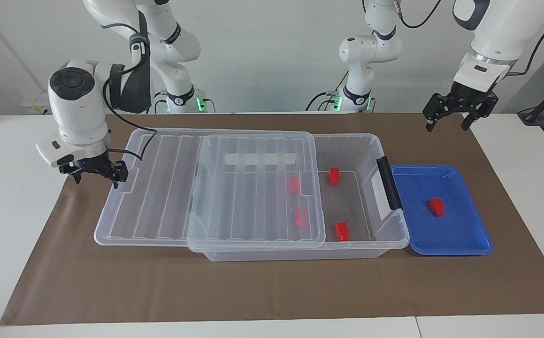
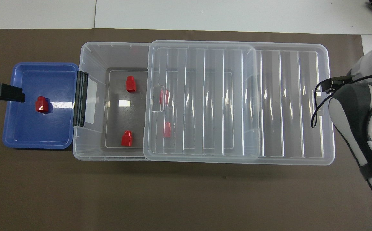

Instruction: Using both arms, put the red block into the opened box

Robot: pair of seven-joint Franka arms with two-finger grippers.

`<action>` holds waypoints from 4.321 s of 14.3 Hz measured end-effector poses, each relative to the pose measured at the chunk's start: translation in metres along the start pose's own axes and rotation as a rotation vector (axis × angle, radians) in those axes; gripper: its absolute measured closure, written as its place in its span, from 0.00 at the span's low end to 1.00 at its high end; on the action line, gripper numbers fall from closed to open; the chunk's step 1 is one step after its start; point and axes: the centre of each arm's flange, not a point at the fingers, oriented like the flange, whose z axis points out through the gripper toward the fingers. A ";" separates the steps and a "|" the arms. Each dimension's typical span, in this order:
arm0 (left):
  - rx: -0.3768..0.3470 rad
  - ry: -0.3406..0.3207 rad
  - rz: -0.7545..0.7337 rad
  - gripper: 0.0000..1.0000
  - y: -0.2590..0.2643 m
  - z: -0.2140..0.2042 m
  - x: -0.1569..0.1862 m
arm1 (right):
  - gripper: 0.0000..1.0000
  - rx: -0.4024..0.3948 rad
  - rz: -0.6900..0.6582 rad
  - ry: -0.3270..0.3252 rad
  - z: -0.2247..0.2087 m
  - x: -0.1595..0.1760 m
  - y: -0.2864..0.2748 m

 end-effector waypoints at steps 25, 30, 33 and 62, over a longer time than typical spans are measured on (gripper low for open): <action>0.041 0.182 -0.082 0.00 -0.122 0.234 -0.006 | 0.00 0.302 0.121 -0.080 -0.114 -0.060 0.032; 0.036 0.199 -0.086 0.00 -0.121 0.280 -0.003 | 0.00 0.302 0.120 -0.080 -0.114 -0.060 0.031; 0.030 0.207 -0.085 0.00 -0.121 0.319 0.001 | 0.00 0.302 0.120 -0.080 -0.114 -0.060 0.031; -0.001 0.030 -0.205 0.66 -0.090 0.145 0.038 | 0.00 0.302 0.119 -0.081 -0.113 -0.060 0.031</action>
